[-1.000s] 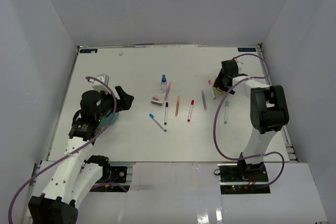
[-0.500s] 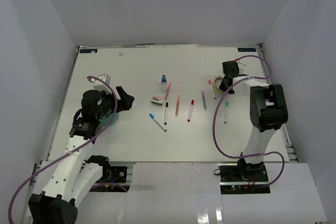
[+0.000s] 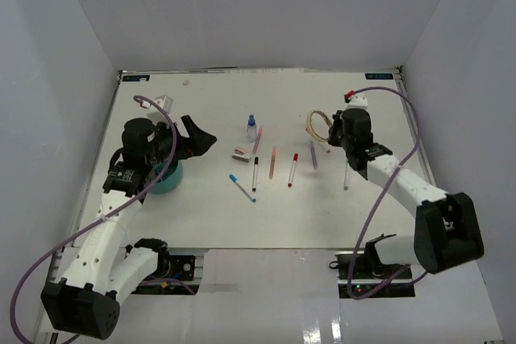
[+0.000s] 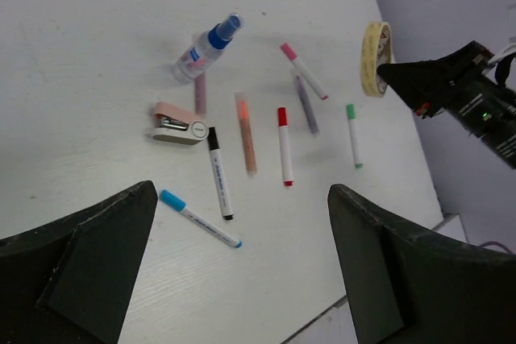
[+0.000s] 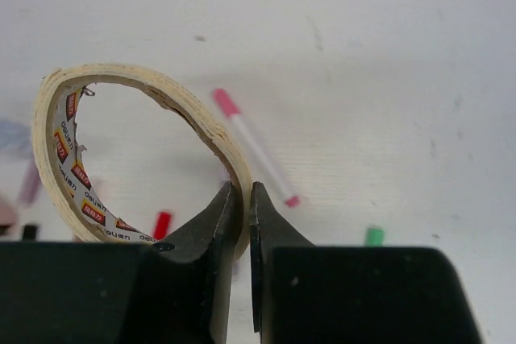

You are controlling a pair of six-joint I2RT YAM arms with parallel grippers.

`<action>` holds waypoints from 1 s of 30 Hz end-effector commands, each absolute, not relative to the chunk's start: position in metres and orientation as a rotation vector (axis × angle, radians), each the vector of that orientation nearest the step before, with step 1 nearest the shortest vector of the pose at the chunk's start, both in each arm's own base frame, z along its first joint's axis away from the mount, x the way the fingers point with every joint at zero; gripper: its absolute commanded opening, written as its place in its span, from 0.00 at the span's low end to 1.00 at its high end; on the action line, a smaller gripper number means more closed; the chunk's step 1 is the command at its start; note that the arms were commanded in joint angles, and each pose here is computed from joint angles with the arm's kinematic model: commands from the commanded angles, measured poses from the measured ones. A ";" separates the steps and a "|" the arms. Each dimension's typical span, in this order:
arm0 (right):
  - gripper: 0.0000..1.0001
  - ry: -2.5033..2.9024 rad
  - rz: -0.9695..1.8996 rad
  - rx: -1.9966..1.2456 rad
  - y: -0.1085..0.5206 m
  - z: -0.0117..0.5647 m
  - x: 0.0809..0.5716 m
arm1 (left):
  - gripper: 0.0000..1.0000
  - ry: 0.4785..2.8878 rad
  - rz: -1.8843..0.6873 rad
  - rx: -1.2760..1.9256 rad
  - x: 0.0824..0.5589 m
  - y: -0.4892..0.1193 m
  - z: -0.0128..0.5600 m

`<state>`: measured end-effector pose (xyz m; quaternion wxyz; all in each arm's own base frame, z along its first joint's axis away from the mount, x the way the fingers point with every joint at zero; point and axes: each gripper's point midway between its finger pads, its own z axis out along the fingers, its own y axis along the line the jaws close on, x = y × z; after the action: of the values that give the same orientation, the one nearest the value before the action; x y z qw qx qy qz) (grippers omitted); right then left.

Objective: Sort the stationery into containers
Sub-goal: Pick up the stationery from the center of the board, then place the stationery in the storage box.

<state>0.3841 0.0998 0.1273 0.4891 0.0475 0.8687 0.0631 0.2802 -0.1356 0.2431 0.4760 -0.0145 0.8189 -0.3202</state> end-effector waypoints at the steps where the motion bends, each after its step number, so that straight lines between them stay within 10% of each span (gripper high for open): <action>1: 0.08 1.841 0.276 -0.133 0.150 0.190 0.373 | 0.98 1.998 -0.970 -0.002 0.274 -0.160 0.275; 20: 0.09 1.562 0.552 -0.532 0.273 0.236 0.301 | 0.98 2.122 -1.180 0.132 0.288 -0.268 0.277; 30: 0.10 1.557 0.589 -0.560 0.284 0.237 0.298 | 0.81 2.128 -1.102 0.128 0.297 -0.271 0.264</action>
<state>0.2953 0.2716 0.2022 0.6068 -0.2479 0.7183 0.2330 0.2904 -0.2681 0.2541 0.3395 0.0443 0.8340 -0.4327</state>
